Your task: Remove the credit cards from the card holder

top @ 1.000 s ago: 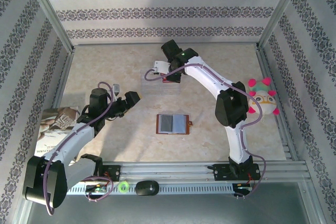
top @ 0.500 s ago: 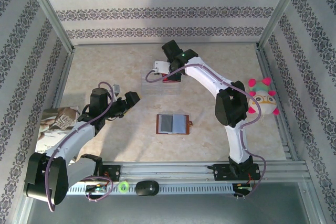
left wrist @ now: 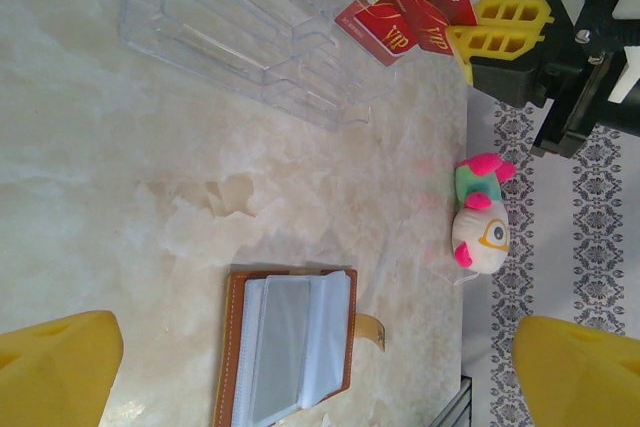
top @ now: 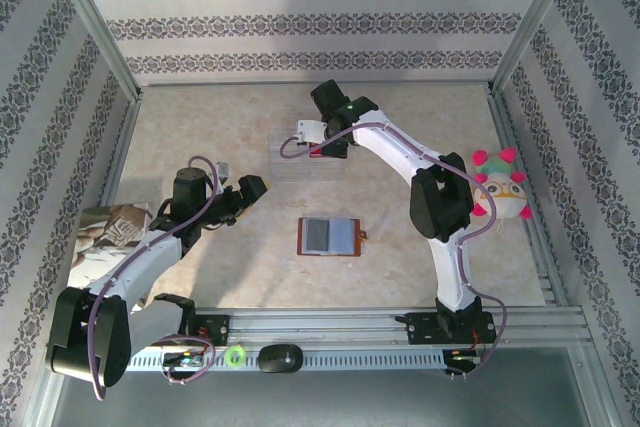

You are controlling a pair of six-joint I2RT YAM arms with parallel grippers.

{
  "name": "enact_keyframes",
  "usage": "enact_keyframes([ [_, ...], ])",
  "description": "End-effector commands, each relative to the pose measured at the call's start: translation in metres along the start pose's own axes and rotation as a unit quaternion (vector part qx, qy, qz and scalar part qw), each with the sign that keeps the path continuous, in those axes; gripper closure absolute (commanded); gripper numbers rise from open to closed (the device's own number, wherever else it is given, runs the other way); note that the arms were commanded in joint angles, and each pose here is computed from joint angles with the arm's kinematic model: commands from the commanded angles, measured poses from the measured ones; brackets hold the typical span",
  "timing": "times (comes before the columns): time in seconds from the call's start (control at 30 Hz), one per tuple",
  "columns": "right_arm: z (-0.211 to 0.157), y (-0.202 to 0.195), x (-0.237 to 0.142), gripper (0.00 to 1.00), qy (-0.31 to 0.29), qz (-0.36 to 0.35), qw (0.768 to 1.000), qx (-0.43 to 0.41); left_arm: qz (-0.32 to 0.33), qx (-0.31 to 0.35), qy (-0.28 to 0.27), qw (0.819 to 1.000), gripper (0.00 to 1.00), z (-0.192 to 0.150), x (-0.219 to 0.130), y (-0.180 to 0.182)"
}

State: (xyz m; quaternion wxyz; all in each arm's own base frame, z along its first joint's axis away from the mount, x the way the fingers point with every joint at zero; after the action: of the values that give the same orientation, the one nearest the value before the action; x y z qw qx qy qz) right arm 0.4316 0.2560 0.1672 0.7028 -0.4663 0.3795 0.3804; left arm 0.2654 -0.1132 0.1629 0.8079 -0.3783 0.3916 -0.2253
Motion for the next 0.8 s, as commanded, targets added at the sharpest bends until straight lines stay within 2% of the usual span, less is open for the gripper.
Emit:
enact_keyframes([
  [0.0,-0.001,-0.002,0.011,0.87,0.006,-0.015,1.000,-0.003,-0.010,0.000,-0.006,1.000,0.00,0.004,-0.001,0.001],
  [0.13,0.005,-0.013,0.010,0.73,-0.007,-0.058,0.998,0.008,-0.015,-0.004,-0.004,1.000,0.00,0.003,0.001,0.002],
  [0.3,0.021,-0.033,-0.009,0.69,-0.057,-0.112,0.991,0.048,-0.021,0.001,-0.011,1.000,0.00,0.004,-0.001,0.000],
  [0.5,0.036,-0.037,-0.036,0.66,-0.121,-0.130,0.980,0.092,-0.020,0.007,-0.032,0.999,0.00,0.006,-0.007,-0.002],
  [0.53,0.044,-0.037,-0.051,0.63,-0.158,-0.131,0.970,0.133,-0.019,0.007,-0.036,0.999,0.00,0.006,-0.008,-0.002],
  [0.57,0.057,-0.028,-0.072,0.60,-0.211,-0.088,0.949,0.218,-0.018,0.009,-0.055,0.998,0.00,0.007,-0.012,-0.001],
  [0.6,0.065,-0.007,-0.081,0.59,-0.236,-0.044,0.928,0.286,-0.021,0.008,-0.070,0.997,0.00,0.006,-0.015,0.000],
  [0.77,0.050,0.035,-0.076,0.56,-0.201,0.033,0.877,0.436,-0.015,-0.002,-0.078,0.997,0.00,-0.001,-0.018,0.007],
])
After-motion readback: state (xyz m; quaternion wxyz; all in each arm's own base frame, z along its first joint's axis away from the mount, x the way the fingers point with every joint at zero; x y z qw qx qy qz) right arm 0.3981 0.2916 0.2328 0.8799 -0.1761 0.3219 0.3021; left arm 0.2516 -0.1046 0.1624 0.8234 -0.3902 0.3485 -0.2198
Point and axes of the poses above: each hand's point on the last joint's axis, 136 mm out from that joint toward the fingers, its own x axis out along the fingers, its own y axis along the line the jaws close on, z = x × y, the point moved 5 cm from there along -x, back along the fingers, and after that the axes turned 9 degrees about x, right-handed, at the moved point
